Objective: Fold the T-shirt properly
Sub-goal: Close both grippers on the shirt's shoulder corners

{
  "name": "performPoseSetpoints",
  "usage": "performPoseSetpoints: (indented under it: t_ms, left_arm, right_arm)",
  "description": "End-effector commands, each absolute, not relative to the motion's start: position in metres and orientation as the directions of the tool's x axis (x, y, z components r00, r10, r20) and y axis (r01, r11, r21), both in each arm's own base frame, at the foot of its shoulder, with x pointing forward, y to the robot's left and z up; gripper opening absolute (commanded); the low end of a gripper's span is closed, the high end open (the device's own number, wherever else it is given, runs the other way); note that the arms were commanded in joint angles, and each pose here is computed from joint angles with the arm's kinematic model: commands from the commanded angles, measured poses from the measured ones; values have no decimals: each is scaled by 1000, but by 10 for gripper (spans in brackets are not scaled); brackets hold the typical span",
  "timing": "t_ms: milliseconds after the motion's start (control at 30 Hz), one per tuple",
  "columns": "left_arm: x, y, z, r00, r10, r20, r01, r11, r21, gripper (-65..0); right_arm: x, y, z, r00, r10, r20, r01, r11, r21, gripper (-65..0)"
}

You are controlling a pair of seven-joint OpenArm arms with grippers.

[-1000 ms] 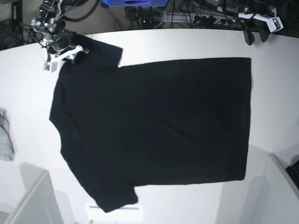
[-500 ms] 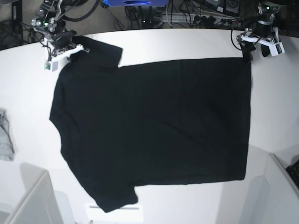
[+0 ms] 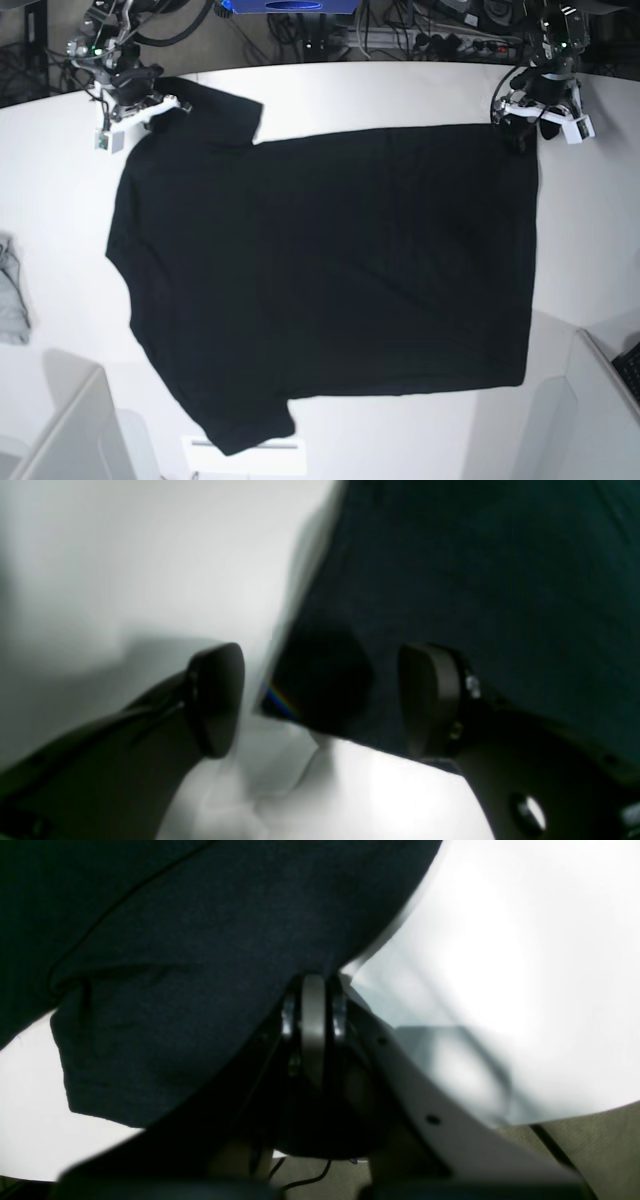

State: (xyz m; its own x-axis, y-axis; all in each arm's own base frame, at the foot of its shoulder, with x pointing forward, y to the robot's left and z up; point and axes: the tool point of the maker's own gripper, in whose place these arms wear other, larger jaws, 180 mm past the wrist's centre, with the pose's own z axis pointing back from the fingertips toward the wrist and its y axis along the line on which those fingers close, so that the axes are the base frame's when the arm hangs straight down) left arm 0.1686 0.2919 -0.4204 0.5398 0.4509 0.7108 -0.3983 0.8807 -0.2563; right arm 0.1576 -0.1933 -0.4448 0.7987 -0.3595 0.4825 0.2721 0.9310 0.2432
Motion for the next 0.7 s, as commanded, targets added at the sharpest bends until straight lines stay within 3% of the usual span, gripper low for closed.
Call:
performPoseSetpoints:
  t_ms: [0, 100, 167, 233, 367, 667]
  left_arm:
    - [168, 287, -422, 555, 462, 692, -397, 878, -268, -188]
    - [168, 285, -424, 561, 469, 682, -400, 875, -273, -199]
    - [168, 285, -426, 562, 473, 678, -403, 873, -275, -270]
    - [167, 286, -430, 565, 478, 673, -410, 870, -275, -375]
    - [170, 287, -429, 562, 479, 675, -410, 870, -276, -650]
    - [156, 290, -428, 578, 466, 670, -411, 876, -254, -650]
  right_arm:
    - [143, -194, -451, 833, -342, 434, 272, 938, 216, -650]
    - [143, -194, -451, 833, -342, 434, 272, 938, 216, -650]
    - [143, -195, -452, 834, -341, 434, 272, 938, 215, -650]
    - [143, -195, -452, 834, -341, 434, 272, 938, 215, -650]
    - [143, -195, -452, 834, -341, 434, 272, 938, 215, -650]
    - [135, -206, -450, 827, -355, 435, 300, 934, 193, -650]
